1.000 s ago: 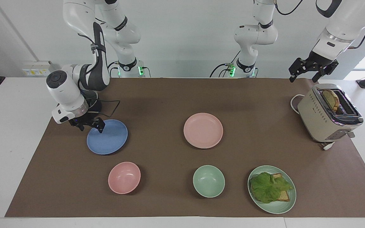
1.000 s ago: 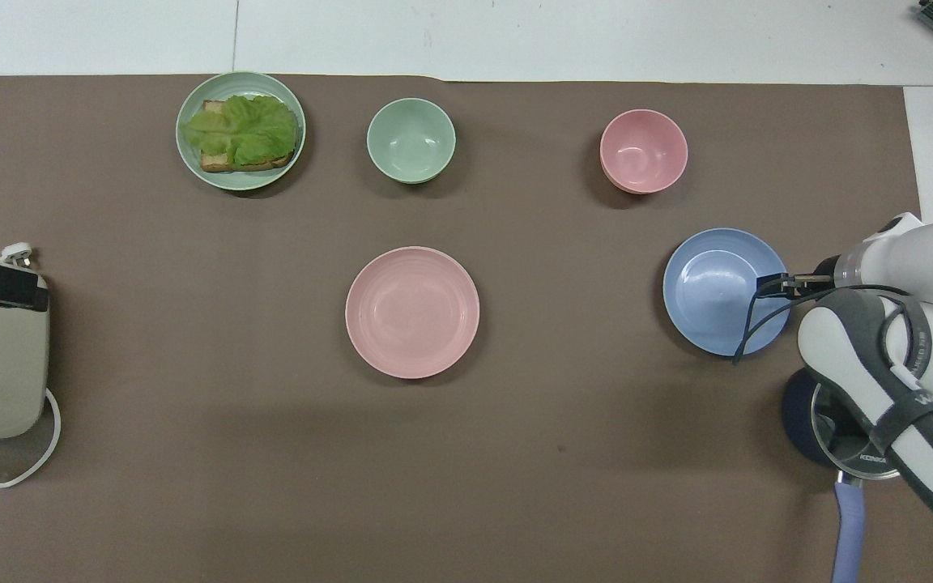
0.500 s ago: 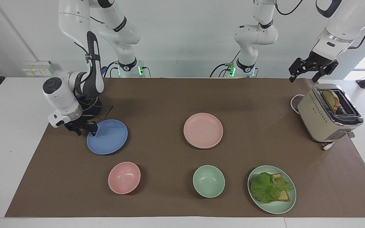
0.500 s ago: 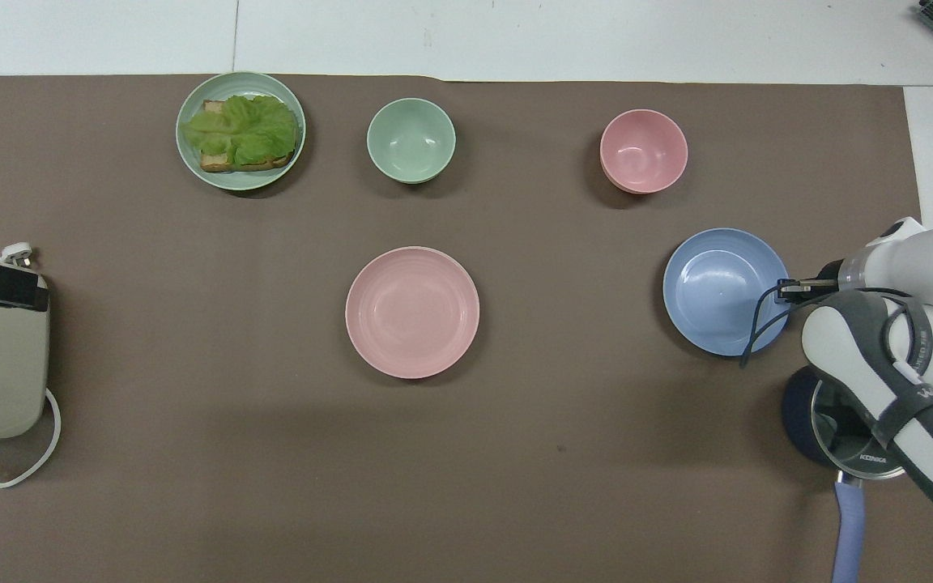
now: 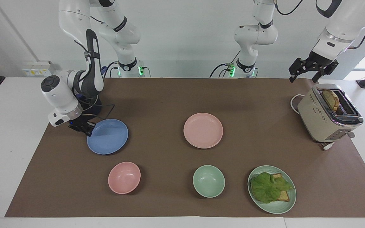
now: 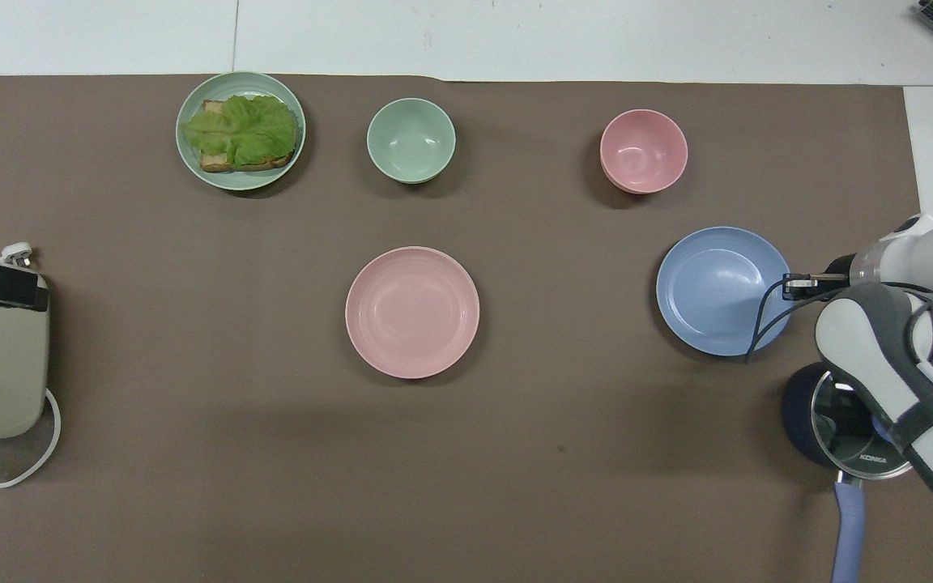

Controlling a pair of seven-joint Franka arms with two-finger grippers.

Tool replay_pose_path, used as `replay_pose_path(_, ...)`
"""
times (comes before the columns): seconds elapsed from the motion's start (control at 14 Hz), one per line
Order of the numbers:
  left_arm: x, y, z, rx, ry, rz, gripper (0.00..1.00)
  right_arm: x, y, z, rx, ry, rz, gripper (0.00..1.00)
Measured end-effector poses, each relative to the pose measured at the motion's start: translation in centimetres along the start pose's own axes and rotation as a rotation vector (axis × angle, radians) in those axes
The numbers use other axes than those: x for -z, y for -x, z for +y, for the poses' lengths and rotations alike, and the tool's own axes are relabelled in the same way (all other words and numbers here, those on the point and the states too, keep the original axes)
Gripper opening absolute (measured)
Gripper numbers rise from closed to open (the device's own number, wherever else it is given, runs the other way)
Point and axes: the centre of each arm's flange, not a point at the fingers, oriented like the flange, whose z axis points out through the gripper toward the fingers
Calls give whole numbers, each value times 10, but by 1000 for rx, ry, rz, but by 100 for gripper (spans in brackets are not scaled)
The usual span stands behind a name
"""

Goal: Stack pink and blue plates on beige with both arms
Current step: 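Grasp the blue plate rim with the right gripper and lift, then carry the blue plate with the right gripper onto the pink plate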

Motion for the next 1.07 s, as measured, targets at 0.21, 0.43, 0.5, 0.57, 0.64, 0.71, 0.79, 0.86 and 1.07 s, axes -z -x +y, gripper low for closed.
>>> replay_pose_path(0.21,0,0,0,0,0,-1,100,26,2,-23,3,-43,-4,4)
replay_pose_path(0.43,0,0,0,1,0,-5,100,56,4,-62,64,-60,-13,4)
replay_pose_path(0.5,-1,0,-1,2,0,-5,100,64,4,-79,79,-70,-16,4)
replay_pose_path(0.57,-1,0,-2,4,0,-4,100,71,5,-100,77,-84,-14,4)
replay_pose_path(0.64,-1,-1,-3,6,-1,-3,100,75,7,-123,65,-90,-13,4)
replay_pose_path(0.71,-2,-1,-3,6,-1,-2,100,76,9,-147,49,-93,-15,4)
replay_pose_path(0.79,-2,-2,-3,7,0,-1,100,77,14,-173,31,-95,-18,4)
replay_pose_path(0.86,-3,-3,-5,11,1,3,100,78,20,-203,13,-99,-14,4)
replay_pose_path(1.07,-6,-6,-7,15,1,6,100,81,38,-284,-36,-132,41,4)
